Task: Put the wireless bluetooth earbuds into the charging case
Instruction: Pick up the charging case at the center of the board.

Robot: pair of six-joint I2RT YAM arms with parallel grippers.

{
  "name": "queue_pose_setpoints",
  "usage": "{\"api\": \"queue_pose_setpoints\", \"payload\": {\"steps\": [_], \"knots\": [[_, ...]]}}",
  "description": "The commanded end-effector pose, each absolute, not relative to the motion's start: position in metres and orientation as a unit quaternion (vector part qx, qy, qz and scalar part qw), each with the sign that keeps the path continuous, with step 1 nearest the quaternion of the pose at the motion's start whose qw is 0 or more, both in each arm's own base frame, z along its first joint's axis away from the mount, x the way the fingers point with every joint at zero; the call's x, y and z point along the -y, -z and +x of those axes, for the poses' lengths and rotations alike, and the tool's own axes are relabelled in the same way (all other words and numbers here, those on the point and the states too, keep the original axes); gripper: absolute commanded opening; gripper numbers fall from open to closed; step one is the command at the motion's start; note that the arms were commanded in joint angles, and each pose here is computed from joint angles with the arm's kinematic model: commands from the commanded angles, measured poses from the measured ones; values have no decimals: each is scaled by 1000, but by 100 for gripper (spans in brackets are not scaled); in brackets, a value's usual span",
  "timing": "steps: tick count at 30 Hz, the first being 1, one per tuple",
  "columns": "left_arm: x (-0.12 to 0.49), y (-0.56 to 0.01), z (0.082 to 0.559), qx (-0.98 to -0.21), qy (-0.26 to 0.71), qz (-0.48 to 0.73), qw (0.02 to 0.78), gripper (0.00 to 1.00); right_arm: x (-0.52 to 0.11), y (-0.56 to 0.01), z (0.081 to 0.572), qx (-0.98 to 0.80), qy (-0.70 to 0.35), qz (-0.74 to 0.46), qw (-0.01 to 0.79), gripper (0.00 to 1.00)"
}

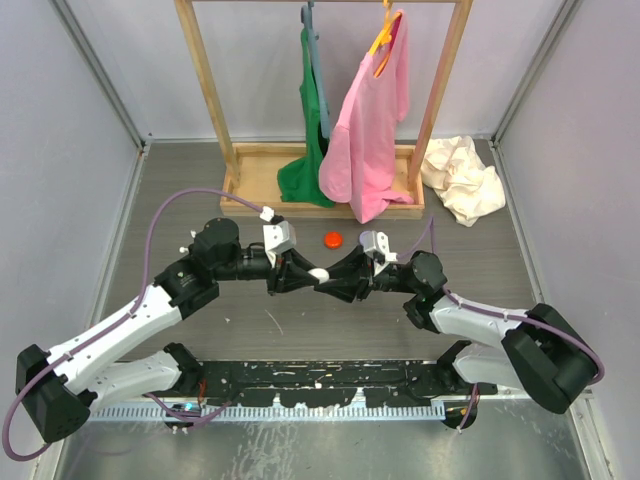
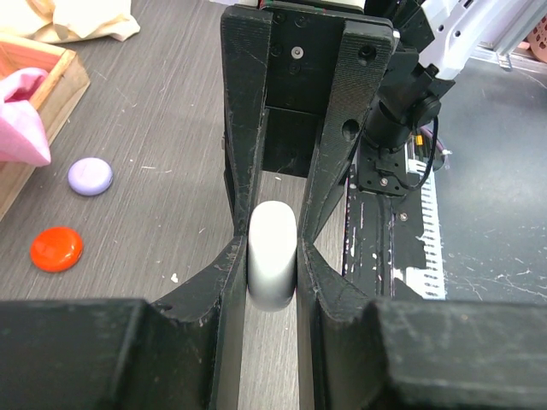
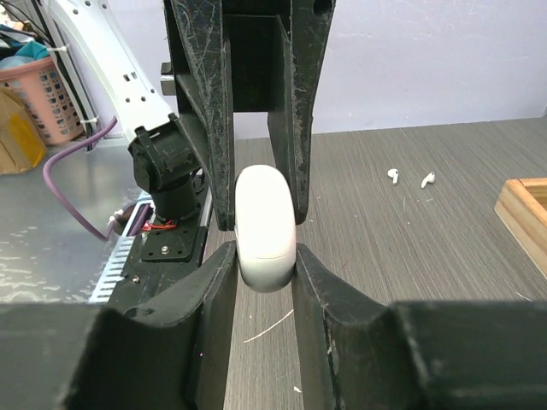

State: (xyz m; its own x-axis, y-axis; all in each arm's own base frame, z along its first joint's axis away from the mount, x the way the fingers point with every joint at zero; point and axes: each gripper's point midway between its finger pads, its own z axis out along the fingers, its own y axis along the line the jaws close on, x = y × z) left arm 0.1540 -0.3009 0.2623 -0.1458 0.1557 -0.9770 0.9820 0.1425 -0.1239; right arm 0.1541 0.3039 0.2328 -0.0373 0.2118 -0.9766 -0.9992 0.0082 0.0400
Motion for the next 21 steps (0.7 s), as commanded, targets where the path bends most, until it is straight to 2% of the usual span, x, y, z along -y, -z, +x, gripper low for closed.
{"api": "queue_pose_setpoints", "payload": {"steps": [1,6,9,17,21], "knots": [[310,-287,151,-560,474,476,486,16,-304,-247,153,-430,-559,-428,565,35],[311,-286,151,-559,473,476,486,15,-303,-248,153,-428,-560,-426,567,41],[311,-285,151,-560,473,475,486,15,-303,-247,153,-429,-560,-425,567,40],[308,-283,151,-566,467,474,487,19,-302,-247,152,-427,-558,-425,571,26],[305,-281,152,-574,460,471,487,31,-300,-246,153,-427,-555,-423,575,20]]}}
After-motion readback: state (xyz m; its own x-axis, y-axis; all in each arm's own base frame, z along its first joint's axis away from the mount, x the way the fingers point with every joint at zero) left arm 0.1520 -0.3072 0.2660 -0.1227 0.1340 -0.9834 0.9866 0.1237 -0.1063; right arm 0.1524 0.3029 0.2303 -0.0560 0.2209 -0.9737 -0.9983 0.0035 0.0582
